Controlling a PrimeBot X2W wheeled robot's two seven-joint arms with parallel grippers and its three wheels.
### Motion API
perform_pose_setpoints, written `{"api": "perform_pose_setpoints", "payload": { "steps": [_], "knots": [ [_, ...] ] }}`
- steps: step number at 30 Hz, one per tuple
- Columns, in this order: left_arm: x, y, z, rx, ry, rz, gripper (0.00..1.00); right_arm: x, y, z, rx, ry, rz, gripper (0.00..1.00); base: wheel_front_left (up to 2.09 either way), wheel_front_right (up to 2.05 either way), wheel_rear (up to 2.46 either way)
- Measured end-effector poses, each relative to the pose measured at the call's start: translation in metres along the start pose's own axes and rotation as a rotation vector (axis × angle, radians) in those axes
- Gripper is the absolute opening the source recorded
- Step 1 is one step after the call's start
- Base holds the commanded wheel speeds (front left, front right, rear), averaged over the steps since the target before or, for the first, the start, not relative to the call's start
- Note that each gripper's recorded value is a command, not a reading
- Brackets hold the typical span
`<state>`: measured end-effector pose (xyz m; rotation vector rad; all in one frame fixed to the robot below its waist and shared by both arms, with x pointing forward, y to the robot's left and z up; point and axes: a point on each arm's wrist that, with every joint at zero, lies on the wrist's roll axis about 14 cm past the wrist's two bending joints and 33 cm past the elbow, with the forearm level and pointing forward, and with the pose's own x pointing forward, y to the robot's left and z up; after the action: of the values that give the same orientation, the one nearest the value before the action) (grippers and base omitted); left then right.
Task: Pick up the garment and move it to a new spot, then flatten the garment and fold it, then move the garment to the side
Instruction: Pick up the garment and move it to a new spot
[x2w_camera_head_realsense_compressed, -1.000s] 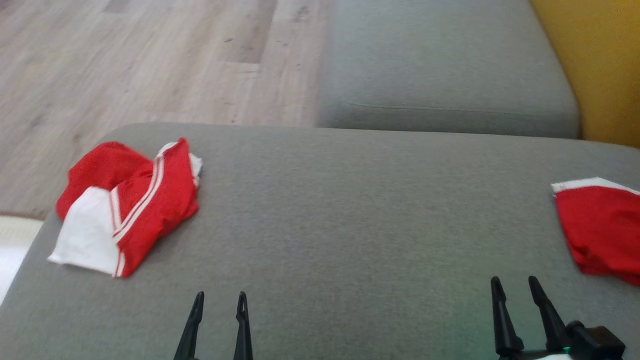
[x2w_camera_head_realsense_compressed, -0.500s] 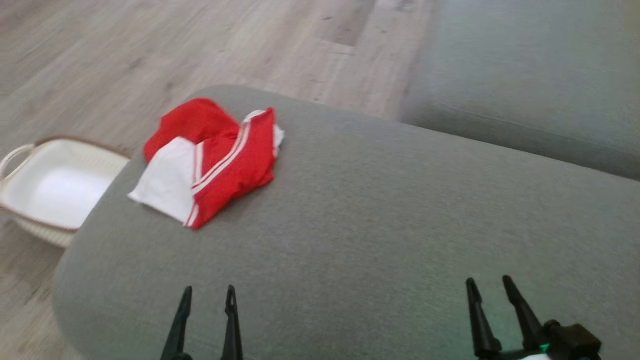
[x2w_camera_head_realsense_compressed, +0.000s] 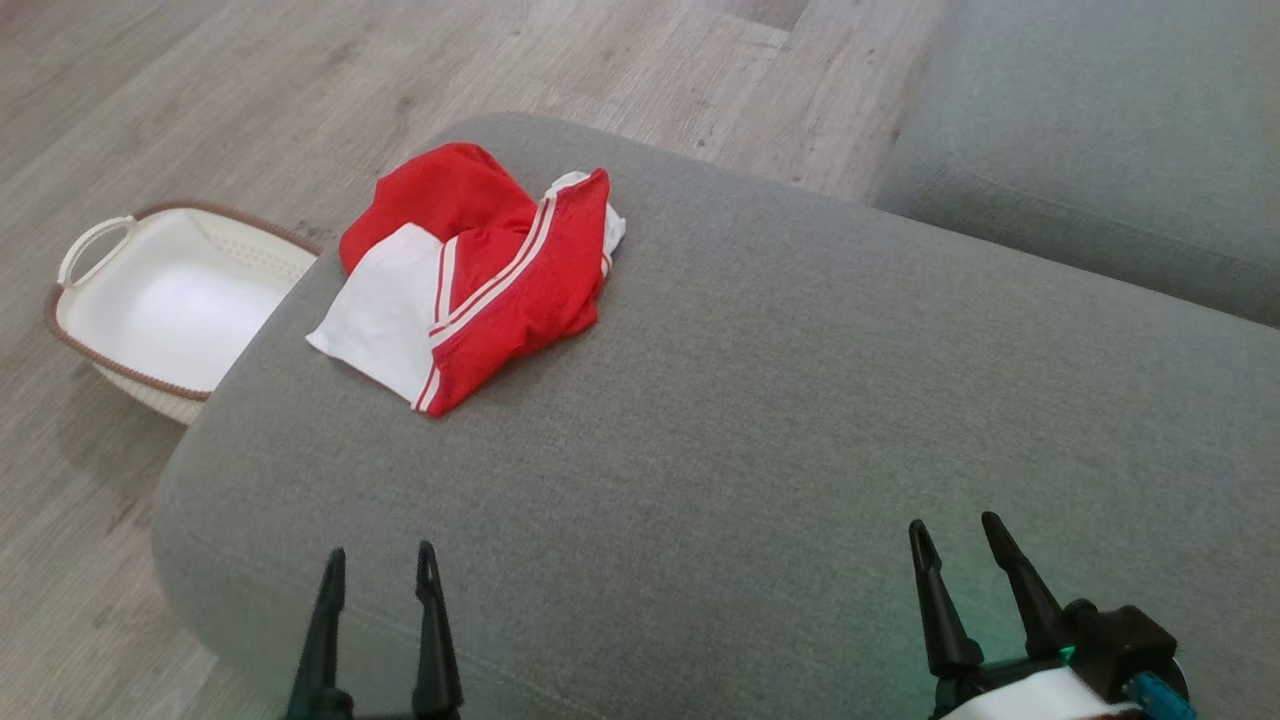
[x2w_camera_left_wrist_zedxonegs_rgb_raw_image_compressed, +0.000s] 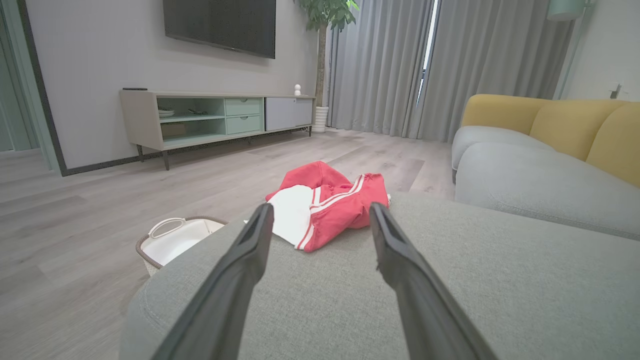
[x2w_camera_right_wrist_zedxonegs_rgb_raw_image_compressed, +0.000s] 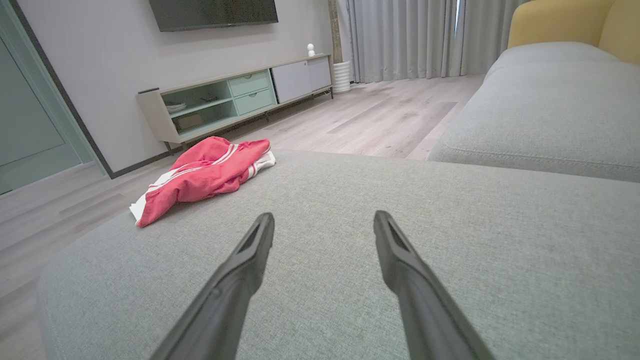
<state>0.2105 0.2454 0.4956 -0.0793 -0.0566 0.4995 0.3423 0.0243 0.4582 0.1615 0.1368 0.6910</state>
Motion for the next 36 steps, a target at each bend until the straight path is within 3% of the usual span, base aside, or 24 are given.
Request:
{"api": "perform_pose_setpoints", "payload": {
  "steps": [5, 9, 13, 16, 19, 25, 26, 30, 36],
  "knots": [
    [0.023, 0.015, 0.022, 0.047, -0.073, -0.010, 1.00, 0.003, -0.002, -0.008, -0.007, 0.027, 0.012, 1.00, 0.00, 0.00, 0.00],
    [0.068, 0.033, 0.083, 0.139, -0.250, -0.006, 1.00, 0.008, -0.014, -0.013, -0.057, 0.046, 0.034, 1.00, 0.00, 0.00, 0.00],
    [0.123, 0.021, 0.128, 0.236, -0.364, -0.070, 1.00, 0.018, -0.041, -0.021, -0.101, 0.072, 0.044, 1.00, 0.00, 0.00, 0.00],
    [0.173, -0.001, 0.130, 0.292, -0.338, -0.147, 1.00, 0.030, -0.064, -0.025, -0.127, 0.076, 0.043, 1.00, 0.00, 0.00, 0.00],
    [0.239, -0.040, 0.099, 0.342, -0.153, -0.259, 1.00, 0.044, -0.095, -0.028, -0.161, 0.084, 0.035, 1.00, 0.00, 0.00, 0.00],
    [0.305, -0.073, 0.026, 0.306, 0.173, -0.290, 1.00, 0.053, -0.132, -0.036, -0.197, 0.121, 0.018, 1.00, 0.00, 0.00, 0.00],
    [0.305, -0.073, 0.026, 0.306, 0.173, -0.290, 1.00, 0.053, -0.132, -0.036, -0.197, 0.121, 0.018, 1.00, 0.00, 0.00, 0.00],
    [0.313, -0.081, -0.044, 0.235, 0.409, -0.271, 1.00, 0.053, -0.152, -0.040, -0.205, 0.145, -0.001, 1.00, 0.00, 0.00, 0.00],
    [0.286, -0.077, -0.141, 0.191, 0.692, -0.245, 1.00, 0.045, -0.172, -0.051, -0.207, 0.184, -0.035, 1.00, 0.00, 0.00, 0.00]
  ]
}}
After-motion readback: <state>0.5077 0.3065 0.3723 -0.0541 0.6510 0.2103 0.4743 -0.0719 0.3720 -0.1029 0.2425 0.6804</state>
